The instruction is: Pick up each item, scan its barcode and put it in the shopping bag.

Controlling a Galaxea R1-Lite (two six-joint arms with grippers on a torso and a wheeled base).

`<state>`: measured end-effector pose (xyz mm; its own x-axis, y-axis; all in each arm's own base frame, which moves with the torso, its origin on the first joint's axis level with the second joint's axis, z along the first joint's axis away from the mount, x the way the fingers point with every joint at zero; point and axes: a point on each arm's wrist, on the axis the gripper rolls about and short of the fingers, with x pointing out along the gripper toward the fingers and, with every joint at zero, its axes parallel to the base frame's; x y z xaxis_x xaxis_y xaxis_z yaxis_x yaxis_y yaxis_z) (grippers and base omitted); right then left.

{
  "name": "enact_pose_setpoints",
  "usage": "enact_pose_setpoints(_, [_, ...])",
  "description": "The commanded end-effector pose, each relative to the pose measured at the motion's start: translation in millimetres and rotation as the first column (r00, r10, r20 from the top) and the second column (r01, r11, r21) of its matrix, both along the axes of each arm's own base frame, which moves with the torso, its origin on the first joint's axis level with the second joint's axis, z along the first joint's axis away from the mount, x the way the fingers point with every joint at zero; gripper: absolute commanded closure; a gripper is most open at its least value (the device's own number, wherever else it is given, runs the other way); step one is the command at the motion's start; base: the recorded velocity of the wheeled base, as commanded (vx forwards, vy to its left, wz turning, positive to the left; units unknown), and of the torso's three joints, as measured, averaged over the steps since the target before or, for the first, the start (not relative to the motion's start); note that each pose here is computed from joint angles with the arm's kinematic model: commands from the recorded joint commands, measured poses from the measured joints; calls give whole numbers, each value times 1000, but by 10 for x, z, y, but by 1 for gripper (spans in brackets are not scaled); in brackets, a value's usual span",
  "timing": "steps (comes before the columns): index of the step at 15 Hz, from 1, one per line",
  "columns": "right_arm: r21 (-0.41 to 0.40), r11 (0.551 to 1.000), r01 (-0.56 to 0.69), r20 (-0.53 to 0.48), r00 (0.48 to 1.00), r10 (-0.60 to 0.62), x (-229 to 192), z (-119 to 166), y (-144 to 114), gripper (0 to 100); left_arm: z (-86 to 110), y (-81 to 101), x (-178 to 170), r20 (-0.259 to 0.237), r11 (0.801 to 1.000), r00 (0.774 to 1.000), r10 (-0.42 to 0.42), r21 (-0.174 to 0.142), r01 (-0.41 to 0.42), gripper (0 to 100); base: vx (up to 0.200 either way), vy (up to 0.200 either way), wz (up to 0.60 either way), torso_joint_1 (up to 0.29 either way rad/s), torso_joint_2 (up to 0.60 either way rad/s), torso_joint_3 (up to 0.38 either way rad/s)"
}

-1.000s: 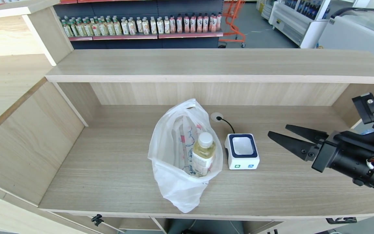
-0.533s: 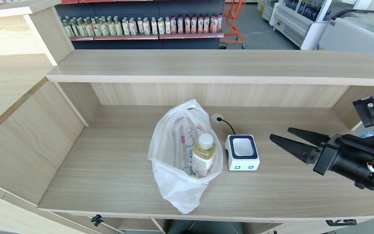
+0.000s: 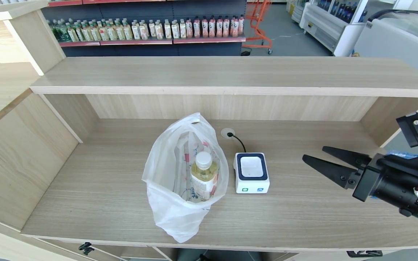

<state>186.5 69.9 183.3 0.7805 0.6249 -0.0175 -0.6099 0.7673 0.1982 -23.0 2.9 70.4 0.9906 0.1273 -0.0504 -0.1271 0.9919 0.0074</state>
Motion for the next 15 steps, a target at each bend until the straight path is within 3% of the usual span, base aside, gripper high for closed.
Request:
enact_pose_setpoints(1, [-3,1000,0,-10,1000,0,-32,-30,-11,0,1,0,0,0,1000,1000,0,1,0,0,-200,0,0,7,7,2])
enact_pose_setpoints(4, [-3,1000,0,-9,1000,0,-31,-26,-10,0,1,0,0,1,1000,1000,1,-2,-1,0,0,0,0,0,0,0])
enact_pose_setpoints(9, [24,997,68,3,998,-68,-13,64,-75,0,1,0,0,0,1000,1000,1,-1,-1,0,0,-200,0,6,4,-1])
enact_pose_setpoints(12, [86,985,150,-90,986,-142,-91,142,-127,0,1,0,0,1,1000,1000,1,-4,-1,0,0,-200,0,1,7,-1])
enact_pose_setpoints(14, [175,943,282,-212,946,-244,-50,366,-144,0,1,0,0,1,1000,1000,1,-5,-1,0,0,-200,0,2,-2,5])
enact_pose_setpoints(15, [175,943,282,-212,946,-244,-50,366,-144,0,1,0,0,1,1000,1000,1,-5,-1,0,0,-200,0,2,2,2])
